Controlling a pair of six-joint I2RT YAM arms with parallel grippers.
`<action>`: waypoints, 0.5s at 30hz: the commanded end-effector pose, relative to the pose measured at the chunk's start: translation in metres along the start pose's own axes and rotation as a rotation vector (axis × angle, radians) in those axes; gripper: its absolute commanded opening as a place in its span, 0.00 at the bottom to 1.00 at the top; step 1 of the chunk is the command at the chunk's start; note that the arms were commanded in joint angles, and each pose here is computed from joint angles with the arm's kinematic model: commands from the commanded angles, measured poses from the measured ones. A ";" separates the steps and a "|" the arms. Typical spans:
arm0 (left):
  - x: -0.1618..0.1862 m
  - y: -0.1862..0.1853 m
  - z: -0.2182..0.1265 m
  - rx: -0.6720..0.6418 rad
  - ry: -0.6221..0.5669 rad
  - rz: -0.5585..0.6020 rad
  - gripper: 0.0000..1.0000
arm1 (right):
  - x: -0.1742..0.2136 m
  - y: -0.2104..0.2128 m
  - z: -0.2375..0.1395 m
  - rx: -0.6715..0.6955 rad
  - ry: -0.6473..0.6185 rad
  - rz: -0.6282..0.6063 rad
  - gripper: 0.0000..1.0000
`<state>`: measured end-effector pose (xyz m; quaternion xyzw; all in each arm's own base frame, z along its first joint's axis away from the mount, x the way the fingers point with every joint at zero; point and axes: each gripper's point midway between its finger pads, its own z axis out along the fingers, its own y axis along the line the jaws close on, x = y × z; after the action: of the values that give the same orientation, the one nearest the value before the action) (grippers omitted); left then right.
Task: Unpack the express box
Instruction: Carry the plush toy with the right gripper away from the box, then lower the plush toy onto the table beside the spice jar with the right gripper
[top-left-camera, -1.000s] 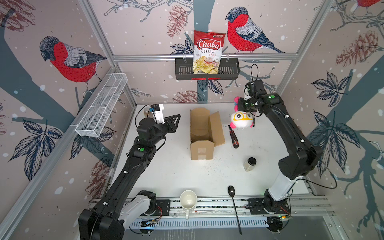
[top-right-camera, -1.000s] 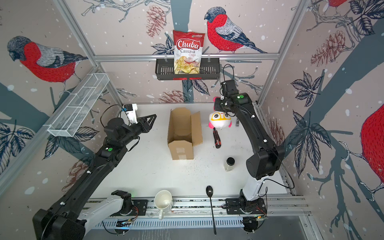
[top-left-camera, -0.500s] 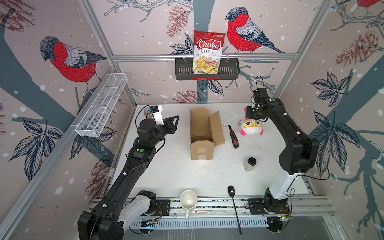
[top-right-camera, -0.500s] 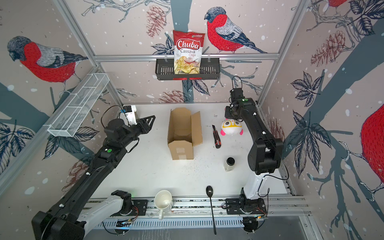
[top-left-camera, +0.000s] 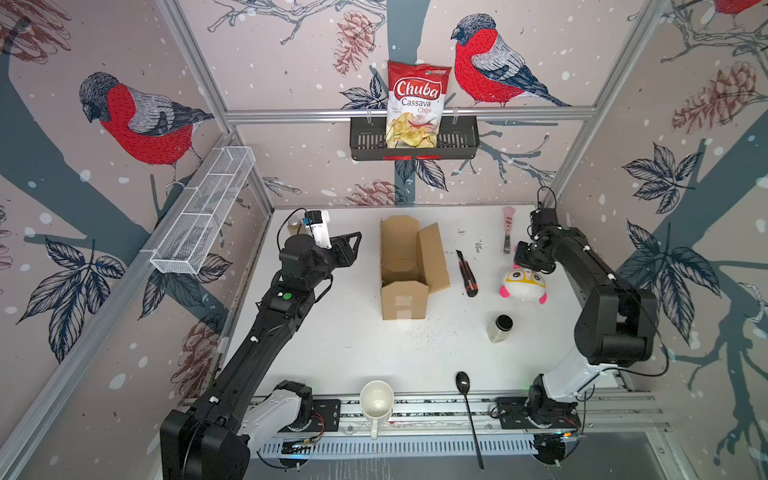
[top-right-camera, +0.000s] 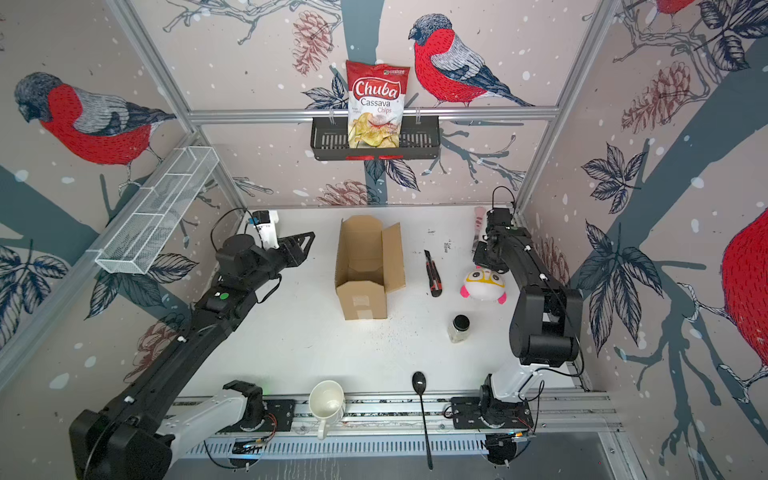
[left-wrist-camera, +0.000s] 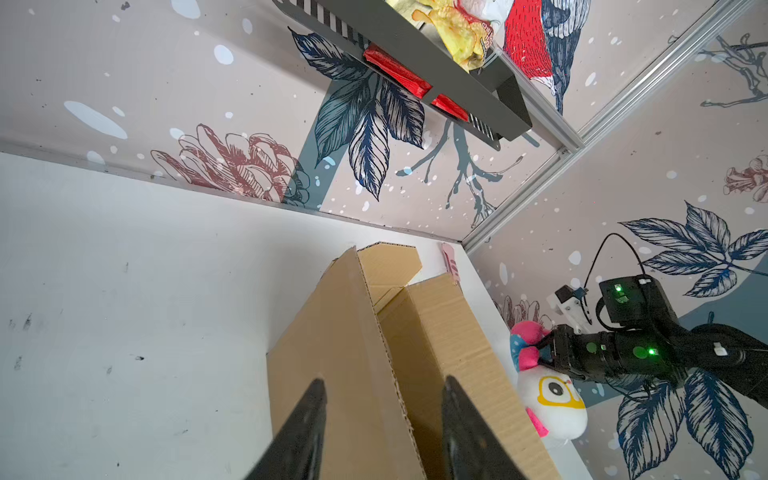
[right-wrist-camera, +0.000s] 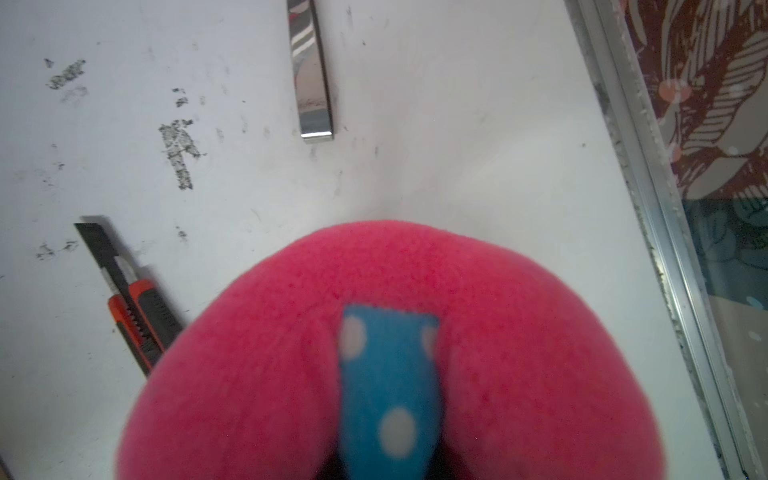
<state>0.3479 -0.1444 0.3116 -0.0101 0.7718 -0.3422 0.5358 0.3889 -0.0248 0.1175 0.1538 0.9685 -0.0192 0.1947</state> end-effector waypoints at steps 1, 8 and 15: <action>-0.005 -0.004 0.001 0.015 -0.013 0.020 0.46 | -0.004 -0.008 0.002 -0.003 -0.040 0.056 0.00; 0.000 -0.002 0.005 0.018 0.001 0.018 0.46 | 0.015 -0.028 0.025 0.007 -0.007 0.114 0.01; -0.001 -0.002 0.006 0.015 0.000 0.013 0.46 | 0.027 -0.034 0.044 0.009 0.028 0.124 0.04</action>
<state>0.3523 -0.1462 0.3033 -0.0108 0.7785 -0.3407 0.5270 0.3658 -0.0536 0.0675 0.2077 0.9629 -0.0169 0.1717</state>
